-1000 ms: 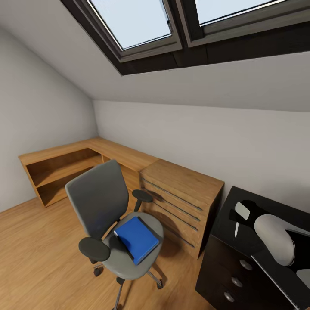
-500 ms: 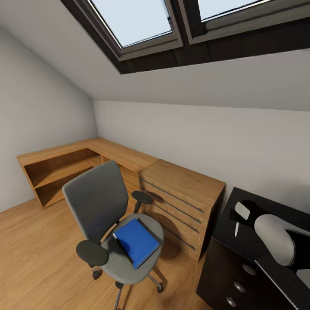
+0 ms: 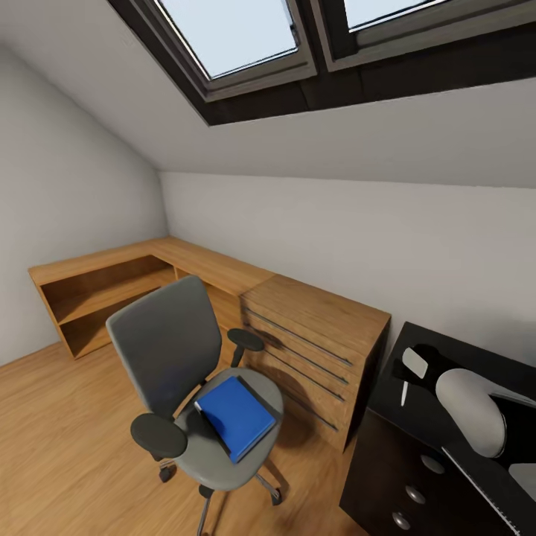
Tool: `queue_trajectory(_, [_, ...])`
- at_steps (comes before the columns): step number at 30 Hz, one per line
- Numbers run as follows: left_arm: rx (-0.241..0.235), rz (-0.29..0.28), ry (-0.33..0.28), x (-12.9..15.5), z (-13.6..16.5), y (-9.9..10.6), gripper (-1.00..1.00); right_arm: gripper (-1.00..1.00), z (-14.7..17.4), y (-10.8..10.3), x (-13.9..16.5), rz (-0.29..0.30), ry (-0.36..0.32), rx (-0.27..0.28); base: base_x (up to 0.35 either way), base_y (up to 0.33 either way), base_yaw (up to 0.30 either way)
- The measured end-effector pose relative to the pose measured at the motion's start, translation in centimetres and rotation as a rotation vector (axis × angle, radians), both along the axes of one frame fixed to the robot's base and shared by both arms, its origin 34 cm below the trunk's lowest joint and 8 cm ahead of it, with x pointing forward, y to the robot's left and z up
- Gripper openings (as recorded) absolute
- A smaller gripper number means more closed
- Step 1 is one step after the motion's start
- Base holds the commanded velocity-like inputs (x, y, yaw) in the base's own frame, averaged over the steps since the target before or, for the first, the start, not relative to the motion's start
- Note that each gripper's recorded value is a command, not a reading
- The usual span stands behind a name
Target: In the bedroom, organize the workspace by keeping the computer under the desk, ensuring the monitor is on the desk, placing the keyboard on the desk next to the monitor, placing the mouse on the desk next to the keyboard, moving the folder from the swivel chair onto the desk next to the mouse, stacking the notebook on top of the folder with the pen on top of the notebook, and positioning the swivel chair next to the desk.
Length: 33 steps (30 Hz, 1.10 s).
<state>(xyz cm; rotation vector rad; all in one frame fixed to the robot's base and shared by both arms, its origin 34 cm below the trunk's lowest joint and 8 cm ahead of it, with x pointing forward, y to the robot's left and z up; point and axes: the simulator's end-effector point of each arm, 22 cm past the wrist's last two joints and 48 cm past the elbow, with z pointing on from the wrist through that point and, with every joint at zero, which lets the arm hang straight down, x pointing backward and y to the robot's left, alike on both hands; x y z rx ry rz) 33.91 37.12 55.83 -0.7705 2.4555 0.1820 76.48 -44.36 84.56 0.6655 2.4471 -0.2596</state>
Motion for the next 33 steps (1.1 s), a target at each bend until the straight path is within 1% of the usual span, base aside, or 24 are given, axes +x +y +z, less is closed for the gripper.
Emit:
queue_trajectory(4, [0.01,0.003,-0.013,0.1,0.1,0.2,1.0,-1.0,0.2,-0.3,0.0,-0.003,-0.002,-0.003,0.047,0.0,0.0])
queue_trajectory(8, [0.021,0.006,-0.017,-0.3,0.1,0.4,1.0,-1.0,0.3,-0.5,0.0,-0.003,-0.003,-0.007,0.208,0.0,0.0])
queue_trajectory(19, [0.05,0.01,-0.067,0.5,0.8,0.9,1.0,-1.0,0.1,-0.6,-0.1,-0.002,-0.001,-0.008,0.056,-0.016,0.0])
queue_trajectory(23, [0.052,0.015,-0.063,0.3,0.8,1.1,1.0,-1.0,-0.1,-0.7,-0.2,-0.001,0.002,-0.01,0.019,-0.022,0.0])
queue_trajectory(27, [0.054,0.017,-0.05,-0.2,0.6,1.2,1.0,-1.0,-0.1,-2.7,-1.0,-0.004,0.018,-0.049,0.002,-0.002,0.0])
queue_trajectory(33, [0.054,0.017,-0.048,-0.3,0.5,1.1,1.0,-1.0,-0.8,-3.1,-1.6,-0.005,0.03,-0.057,0.0,0.0,0.0])
